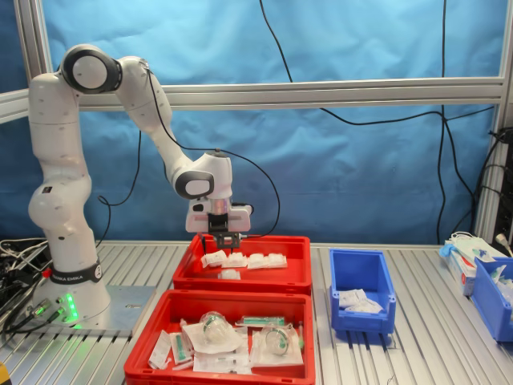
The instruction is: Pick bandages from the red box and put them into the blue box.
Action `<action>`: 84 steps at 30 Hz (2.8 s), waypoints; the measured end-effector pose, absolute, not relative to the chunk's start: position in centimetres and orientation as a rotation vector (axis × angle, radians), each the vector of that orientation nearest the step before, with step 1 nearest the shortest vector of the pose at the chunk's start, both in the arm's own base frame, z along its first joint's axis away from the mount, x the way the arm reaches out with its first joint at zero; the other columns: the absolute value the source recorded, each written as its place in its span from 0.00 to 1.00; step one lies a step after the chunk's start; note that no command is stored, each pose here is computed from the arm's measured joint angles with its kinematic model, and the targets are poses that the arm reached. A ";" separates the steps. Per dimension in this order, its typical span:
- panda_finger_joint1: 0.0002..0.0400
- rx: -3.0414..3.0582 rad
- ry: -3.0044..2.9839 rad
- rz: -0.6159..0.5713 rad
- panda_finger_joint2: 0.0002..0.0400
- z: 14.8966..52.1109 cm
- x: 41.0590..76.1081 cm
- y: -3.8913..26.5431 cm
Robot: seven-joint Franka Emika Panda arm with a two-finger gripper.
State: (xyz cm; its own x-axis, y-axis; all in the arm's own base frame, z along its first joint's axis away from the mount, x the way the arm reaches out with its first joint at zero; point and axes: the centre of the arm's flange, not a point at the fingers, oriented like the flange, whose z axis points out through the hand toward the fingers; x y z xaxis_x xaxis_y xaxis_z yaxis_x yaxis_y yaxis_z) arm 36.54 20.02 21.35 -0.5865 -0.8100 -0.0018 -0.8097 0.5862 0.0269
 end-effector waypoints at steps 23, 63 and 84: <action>1.00 1.499 -2.723 -0.077 1.00 18.5 34.9 22.7; 1.00 1.540 -2.637 -0.118 1.00 15.4 34.3 25.6; 0.79 1.521 -2.656 -0.114 0.79 15.5 35.1 25.2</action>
State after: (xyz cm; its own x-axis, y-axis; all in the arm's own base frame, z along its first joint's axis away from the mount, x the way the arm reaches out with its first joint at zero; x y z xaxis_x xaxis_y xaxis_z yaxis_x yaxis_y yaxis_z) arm 35.09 25.21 15.46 -0.5044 -0.8629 0.0313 -0.8571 0.5047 0.1035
